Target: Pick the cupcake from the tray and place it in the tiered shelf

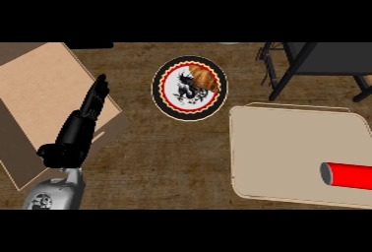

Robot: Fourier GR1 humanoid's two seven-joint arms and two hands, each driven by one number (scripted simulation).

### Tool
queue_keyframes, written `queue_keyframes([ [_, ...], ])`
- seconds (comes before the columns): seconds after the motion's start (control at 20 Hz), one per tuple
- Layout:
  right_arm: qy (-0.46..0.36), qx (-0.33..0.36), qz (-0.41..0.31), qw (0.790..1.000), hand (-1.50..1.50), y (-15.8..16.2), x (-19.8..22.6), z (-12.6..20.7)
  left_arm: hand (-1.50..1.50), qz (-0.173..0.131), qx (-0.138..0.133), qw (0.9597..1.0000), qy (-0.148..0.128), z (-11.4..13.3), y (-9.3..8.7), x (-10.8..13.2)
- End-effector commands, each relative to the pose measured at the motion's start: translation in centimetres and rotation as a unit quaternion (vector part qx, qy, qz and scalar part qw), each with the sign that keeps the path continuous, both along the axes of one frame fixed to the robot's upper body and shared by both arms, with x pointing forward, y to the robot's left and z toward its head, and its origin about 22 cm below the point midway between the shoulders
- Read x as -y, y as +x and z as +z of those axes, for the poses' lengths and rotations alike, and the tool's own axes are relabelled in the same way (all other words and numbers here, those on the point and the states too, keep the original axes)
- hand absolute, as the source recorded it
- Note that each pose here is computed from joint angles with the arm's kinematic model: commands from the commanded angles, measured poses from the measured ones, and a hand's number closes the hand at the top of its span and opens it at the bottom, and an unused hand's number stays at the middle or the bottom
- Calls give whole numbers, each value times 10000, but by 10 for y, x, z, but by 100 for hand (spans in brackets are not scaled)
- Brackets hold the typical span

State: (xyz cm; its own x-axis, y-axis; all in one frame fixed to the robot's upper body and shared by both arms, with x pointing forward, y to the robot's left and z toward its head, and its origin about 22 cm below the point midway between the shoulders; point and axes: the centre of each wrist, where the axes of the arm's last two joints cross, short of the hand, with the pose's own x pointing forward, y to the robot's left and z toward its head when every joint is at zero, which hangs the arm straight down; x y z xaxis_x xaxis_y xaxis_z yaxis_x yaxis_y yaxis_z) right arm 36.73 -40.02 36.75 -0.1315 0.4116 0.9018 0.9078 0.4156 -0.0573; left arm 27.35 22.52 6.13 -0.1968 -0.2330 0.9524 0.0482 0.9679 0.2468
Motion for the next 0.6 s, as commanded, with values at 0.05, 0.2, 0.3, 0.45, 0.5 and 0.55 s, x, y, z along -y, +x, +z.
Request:
queue_keyframes([
  [0.05,595,-176,-295,9976,-150,-39,43,19,0,193,-888,9959,-6,-39,1,-4],
  [0.2,772,-750,-202,9940,-150,-64,82,2,0,305,-937,9951,-62,-42,-10,-15],
  [0.3,664,-1066,-305,9916,-150,-88,100,15,0,261,-873,9958,19,-31,-5,-17],
  [0.45,629,-1279,-202,9896,-150,-120,120,23,0,258,-890,9957,39,-34,-5,5],
  [0.5,590,-1461,-270,9871,-150,-130,132,18,0,344,-981,9946,2,-38,-11,-13],
  [0.55,476,-1266,-187,9906,-150,-142,143,5,0,332,-973,9947,-59,-34,-9,-14],
])
